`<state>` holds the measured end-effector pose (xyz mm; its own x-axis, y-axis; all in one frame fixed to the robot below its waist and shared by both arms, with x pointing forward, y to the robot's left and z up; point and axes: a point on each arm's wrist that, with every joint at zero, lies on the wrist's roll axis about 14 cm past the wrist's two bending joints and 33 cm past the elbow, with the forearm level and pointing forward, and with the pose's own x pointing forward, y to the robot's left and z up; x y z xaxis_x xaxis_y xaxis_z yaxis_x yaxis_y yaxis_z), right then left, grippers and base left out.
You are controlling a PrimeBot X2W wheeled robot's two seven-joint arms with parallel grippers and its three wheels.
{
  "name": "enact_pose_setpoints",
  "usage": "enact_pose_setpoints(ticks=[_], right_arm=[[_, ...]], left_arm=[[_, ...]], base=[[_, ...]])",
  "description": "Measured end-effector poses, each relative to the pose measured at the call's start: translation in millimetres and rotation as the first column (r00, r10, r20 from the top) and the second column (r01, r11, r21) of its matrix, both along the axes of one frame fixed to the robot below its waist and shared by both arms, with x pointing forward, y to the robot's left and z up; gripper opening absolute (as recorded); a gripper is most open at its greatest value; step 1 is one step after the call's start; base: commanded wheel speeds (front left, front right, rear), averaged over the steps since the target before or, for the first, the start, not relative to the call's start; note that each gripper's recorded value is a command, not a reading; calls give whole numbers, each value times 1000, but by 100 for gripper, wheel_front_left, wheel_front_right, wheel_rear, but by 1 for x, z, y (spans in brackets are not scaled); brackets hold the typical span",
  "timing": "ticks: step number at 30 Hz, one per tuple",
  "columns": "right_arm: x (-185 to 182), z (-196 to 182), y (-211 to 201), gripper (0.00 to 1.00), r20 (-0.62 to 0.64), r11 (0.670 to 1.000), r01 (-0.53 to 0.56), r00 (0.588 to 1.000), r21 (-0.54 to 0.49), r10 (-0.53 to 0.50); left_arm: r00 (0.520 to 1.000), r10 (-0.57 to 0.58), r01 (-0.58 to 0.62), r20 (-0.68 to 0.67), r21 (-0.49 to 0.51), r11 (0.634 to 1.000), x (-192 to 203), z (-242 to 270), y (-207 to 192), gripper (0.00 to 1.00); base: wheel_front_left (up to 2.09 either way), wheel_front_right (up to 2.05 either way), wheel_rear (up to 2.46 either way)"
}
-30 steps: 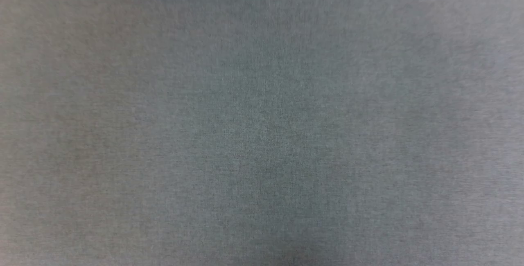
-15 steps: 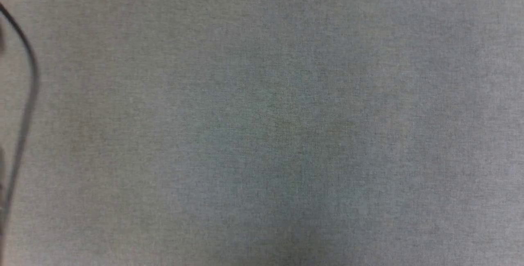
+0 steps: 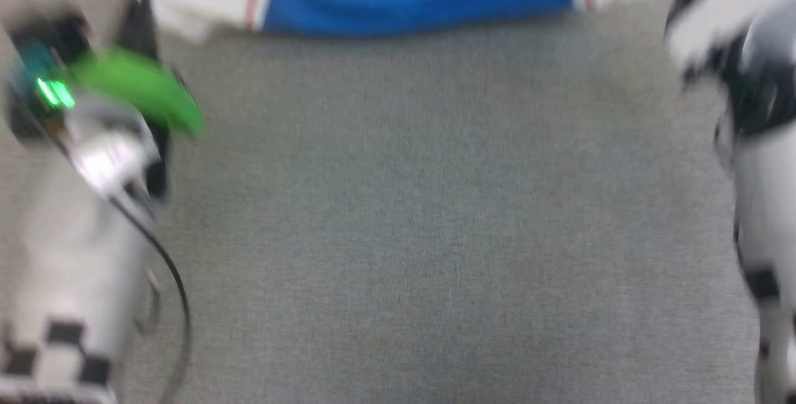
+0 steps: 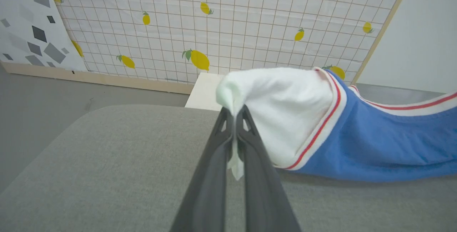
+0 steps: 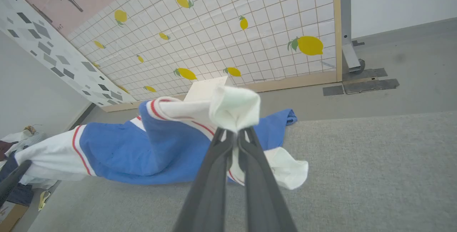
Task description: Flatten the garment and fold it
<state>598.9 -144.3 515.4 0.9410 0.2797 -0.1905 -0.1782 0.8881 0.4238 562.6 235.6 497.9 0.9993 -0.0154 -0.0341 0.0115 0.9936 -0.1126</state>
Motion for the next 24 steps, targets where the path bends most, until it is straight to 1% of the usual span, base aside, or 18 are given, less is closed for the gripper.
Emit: enact_pose_setpoints(ticks=[4, 8, 9, 11, 14, 18, 20, 24], right_arm=[[-57, -32, -8, 0, -76, 1000, 0, 997, 7, 0], [-103, -49, -15, 0, -115, 1000, 9, 993, -9, -10], [-114, -52, -17, 0, -119, 1000, 9, 993, -25, -12], [-134, -59, -24, 0, -139, 999, 30, 990, -23, -33], [-157, -67, -33, 0, -158, 998, 42, 986, -50, -49], [-180, -72, -50, 0, -173, 994, 79, 981, -73, -91], [-193, -74, -60, 0, -178, 990, 89, 978, -105, -107], [-214, -74, -70, 0, -192, 986, 97, 974, -133, -122]], left_arm=[[999, -7, 3, -54, -77, 997, -53, -22, -11, 0], [996, 28, -40, -88, -133, 990, -97, -33, -8, 0], [994, 42, -59, -103, -167, 984, -108, -36, -8, 0], [989, 55, -85, -135, -230, 969, -129, -43, -11, 0], [979, 80, -129, -187, -272, 954, -156, -54, -9, 0], [964, 100, -173, -246, -296, 939, -186, -66, -6, 0], [951, 119, -215, -286, -331, 919, -201, -72, -3, 0], [934, 146, -257, -326, -330, 908, -224, -74, 3, 0]], base=[[0, 0, 0], [0, 0, 0], [0, 0, 0], [0, 0, 0], [0, 0, 0], [0, 0, 0], [0, 0, 0], [0, 0, 0]])
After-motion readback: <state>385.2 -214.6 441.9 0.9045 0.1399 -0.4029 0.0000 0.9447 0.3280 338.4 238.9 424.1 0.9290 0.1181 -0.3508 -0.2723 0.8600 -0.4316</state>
